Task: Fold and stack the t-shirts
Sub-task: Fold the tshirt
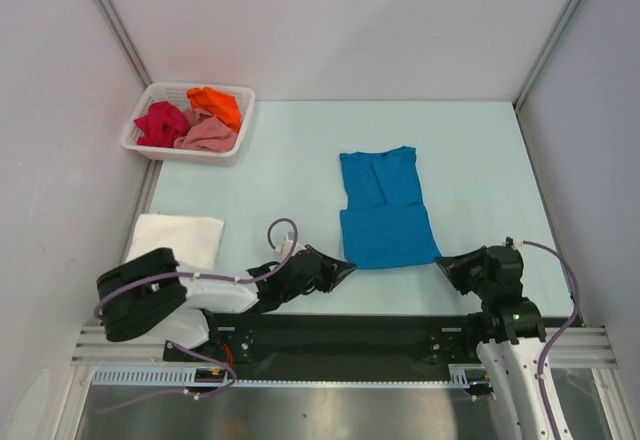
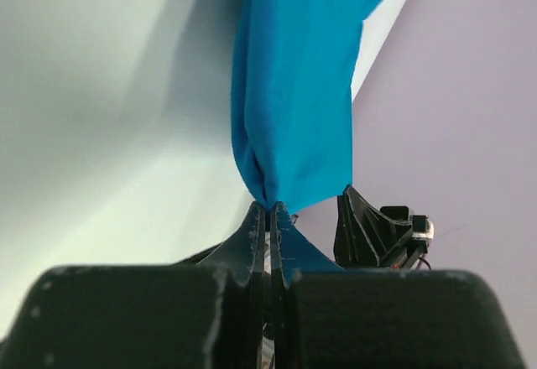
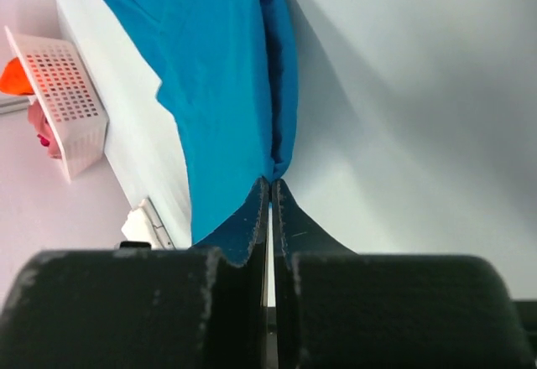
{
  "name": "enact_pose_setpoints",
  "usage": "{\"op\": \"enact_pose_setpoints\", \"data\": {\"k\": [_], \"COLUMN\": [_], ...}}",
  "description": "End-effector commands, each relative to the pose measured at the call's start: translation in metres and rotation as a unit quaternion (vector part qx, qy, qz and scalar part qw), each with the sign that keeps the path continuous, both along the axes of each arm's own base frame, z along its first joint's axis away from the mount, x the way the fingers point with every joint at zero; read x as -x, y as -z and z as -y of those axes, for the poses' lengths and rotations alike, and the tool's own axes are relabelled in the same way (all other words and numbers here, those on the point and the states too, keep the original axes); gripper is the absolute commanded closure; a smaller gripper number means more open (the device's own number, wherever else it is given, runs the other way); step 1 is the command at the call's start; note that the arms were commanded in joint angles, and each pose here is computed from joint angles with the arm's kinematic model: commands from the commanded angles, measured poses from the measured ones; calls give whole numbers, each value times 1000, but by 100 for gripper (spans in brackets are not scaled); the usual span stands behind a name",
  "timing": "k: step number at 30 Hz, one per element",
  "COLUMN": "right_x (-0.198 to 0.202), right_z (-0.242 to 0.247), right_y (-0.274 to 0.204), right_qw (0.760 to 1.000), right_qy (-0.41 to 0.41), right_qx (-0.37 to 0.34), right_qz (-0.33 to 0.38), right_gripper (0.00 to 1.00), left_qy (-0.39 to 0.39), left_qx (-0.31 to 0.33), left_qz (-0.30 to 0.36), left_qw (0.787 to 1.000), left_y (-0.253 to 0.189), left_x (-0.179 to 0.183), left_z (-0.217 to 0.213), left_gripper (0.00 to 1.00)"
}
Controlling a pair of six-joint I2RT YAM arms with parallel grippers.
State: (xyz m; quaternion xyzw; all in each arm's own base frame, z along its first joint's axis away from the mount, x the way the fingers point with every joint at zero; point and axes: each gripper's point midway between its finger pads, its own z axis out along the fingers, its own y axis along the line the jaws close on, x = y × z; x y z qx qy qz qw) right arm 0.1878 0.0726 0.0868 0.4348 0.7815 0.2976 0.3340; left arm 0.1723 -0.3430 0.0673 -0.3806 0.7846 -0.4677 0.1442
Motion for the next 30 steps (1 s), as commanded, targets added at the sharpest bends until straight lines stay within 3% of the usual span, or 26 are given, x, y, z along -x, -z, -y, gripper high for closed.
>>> {"op": "enact_pose_setpoints", "data": {"k": [1,7,15,23,30], "right_x": [14,-14,-108,-198,-264], "right_z": [6,-4,-12,-24,-29], "right_y": [-25,-39,-97,-96,-91], "right_qw": [1000,999,996,994,991], "right_qy": [5,-32,-46,-68,-92], "right_qx": [15,21,36,31,32], "right_qz": [9,15,71,81,87], "right_gripper": [100,100,100,100,100], "left_qy": [-6,-7,15,15,25], "left_qx": [-37,-77,-79,-65,-50], "left_qz": [36,103,152,140,131], "left_qw": [999,992,985,988,990], "left_y": [-17,-60,-109,-113,-93], "left_x": [-1,-27,-127,-219,-272], "left_z": [-10,-13,0,1,4], "left_gripper": [100,100,100,100,100]}}
